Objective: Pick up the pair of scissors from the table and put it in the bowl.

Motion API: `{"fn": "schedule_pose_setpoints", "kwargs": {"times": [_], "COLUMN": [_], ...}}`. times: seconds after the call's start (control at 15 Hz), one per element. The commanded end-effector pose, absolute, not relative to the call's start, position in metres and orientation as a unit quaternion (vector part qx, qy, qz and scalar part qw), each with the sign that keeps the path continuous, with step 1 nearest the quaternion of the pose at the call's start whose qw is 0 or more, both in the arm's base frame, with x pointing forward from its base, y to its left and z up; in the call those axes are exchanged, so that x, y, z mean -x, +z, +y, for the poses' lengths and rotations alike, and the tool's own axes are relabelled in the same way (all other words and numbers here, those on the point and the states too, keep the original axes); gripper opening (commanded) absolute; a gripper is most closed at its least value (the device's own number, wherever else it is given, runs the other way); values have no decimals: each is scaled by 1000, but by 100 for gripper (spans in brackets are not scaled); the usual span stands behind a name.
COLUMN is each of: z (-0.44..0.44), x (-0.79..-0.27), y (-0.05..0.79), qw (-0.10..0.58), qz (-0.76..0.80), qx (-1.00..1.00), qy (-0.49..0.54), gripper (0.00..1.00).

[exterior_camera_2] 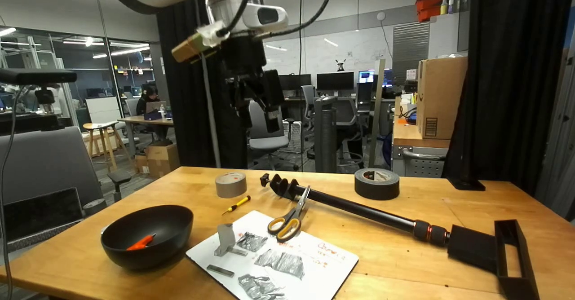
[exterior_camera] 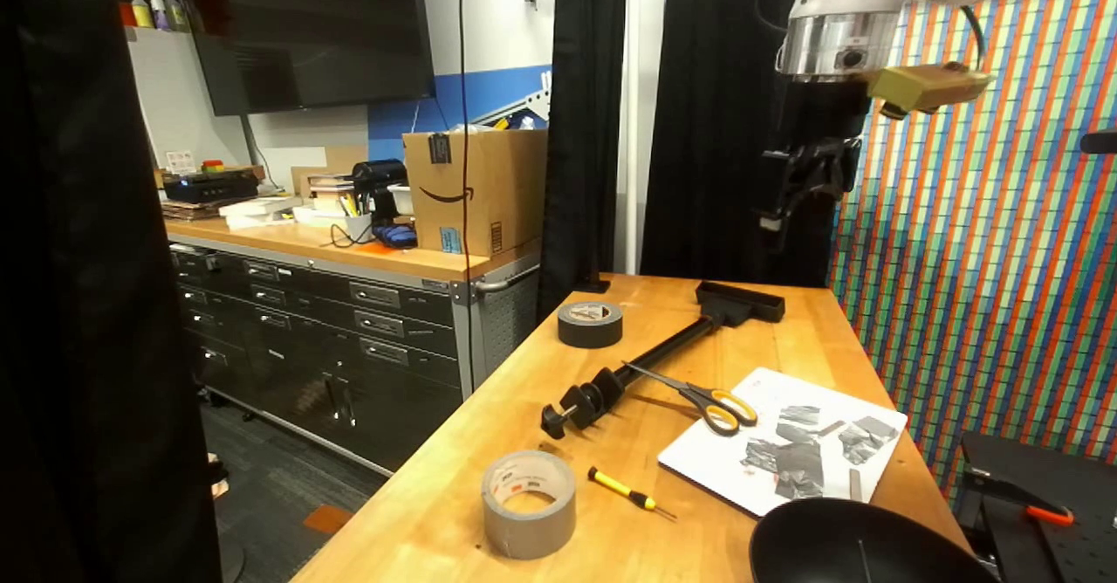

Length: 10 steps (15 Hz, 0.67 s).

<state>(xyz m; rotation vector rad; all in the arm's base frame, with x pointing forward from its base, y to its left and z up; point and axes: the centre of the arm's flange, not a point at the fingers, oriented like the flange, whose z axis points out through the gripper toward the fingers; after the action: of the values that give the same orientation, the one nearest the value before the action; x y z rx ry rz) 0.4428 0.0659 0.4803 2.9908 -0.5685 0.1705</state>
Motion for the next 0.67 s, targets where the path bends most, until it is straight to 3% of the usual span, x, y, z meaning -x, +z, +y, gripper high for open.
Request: {"fn": "schedule_pose_setpoints", "kwargs": {"times": [0.0,0.6], "z": [54,41], "x": [-488,-555], "y": [444,341], "qw": [36,41], "qz": [-207,-188], "qx": [-975,-980], "qy": [76,48], "gripper": [100,100]}}
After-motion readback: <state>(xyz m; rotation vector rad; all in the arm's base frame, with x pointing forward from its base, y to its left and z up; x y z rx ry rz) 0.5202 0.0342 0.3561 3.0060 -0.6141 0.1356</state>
